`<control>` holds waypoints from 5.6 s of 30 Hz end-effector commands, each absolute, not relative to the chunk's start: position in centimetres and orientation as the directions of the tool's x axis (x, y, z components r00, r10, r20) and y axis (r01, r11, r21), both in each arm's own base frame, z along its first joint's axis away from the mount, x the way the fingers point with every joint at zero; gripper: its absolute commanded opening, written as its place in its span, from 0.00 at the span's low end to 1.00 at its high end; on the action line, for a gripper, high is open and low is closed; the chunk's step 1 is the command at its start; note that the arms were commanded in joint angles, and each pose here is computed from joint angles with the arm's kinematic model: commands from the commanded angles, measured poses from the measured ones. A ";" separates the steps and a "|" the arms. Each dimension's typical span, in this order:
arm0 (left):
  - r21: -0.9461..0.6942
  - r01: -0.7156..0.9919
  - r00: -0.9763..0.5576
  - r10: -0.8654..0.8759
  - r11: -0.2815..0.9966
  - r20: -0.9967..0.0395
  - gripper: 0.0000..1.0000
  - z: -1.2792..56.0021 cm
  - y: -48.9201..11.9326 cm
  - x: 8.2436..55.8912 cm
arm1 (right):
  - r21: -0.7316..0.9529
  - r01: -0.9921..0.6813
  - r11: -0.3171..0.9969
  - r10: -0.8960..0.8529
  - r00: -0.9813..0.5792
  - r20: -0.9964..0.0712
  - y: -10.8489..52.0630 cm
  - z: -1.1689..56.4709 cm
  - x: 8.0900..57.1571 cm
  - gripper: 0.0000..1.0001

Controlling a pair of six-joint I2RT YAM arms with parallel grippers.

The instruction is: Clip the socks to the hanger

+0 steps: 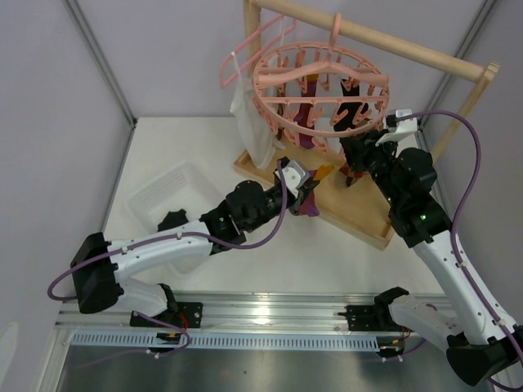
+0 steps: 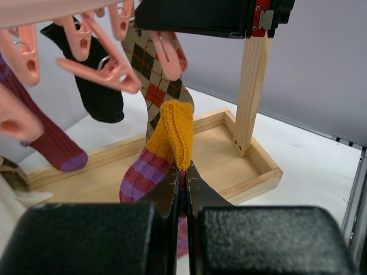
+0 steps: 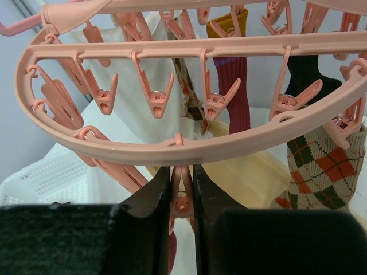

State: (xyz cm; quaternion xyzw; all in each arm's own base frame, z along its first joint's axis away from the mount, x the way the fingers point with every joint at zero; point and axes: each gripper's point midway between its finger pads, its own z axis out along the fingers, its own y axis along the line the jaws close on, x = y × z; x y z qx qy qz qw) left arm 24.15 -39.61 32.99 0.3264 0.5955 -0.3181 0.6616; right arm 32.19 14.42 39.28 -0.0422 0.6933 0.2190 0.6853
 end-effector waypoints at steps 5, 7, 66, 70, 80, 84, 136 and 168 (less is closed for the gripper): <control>0.048 0.831 0.155 -0.148 0.554 -0.977 0.01 37.4 -42.6 24.2 | 0.281 -0.368 0.887 0.299 -0.008 -0.954 14.1 42.3 31.6 0.00; 0.047 0.832 0.151 -0.142 0.553 -0.978 0.01 37.0 -43.0 24.4 | 0.286 -0.369 0.885 0.301 -0.018 -0.954 14.2 42.1 31.7 0.00; -0.019 0.737 0.073 -0.108 0.676 -0.992 0.01 35.7 -45.0 28.6 | 0.316 -0.375 0.871 0.333 -0.021 -0.943 14.0 42.9 30.8 0.00; -0.069 0.748 0.031 -0.139 0.661 -0.990 0.01 35.6 -45.3 28.1 | 0.327 -0.367 0.871 0.342 -0.026 -0.939 14.0 42.6 31.0 0.00; -0.280 0.647 -0.138 -0.253 0.709 -0.958 0.01 33.8 -43.8 28.7 | 0.363 -0.305 0.880 0.380 -0.004 -0.925 13.1 42.4 31.9 0.00; -0.327 0.631 -0.175 -0.282 0.703 -0.943 0.01 33.7 -43.9 28.5 | 0.372 -0.274 0.887 0.388 0.005 -0.921 12.7 42.2 32.3 0.00; -0.257 0.645 -0.078 -0.273 0.719 -0.959 0.01 36.9 -45.3 27.7 | 0.378 -0.327 0.866 0.393 -0.024 -0.919 14.9 41.1 32.7 0.00; -0.103 0.634 0.006 -0.138 0.766 -0.990 0.01 36.5 -46.1 28.4 | 0.339 -0.317 0.886 0.360 0.008 -0.933 14.7 41.4 32.4 0.00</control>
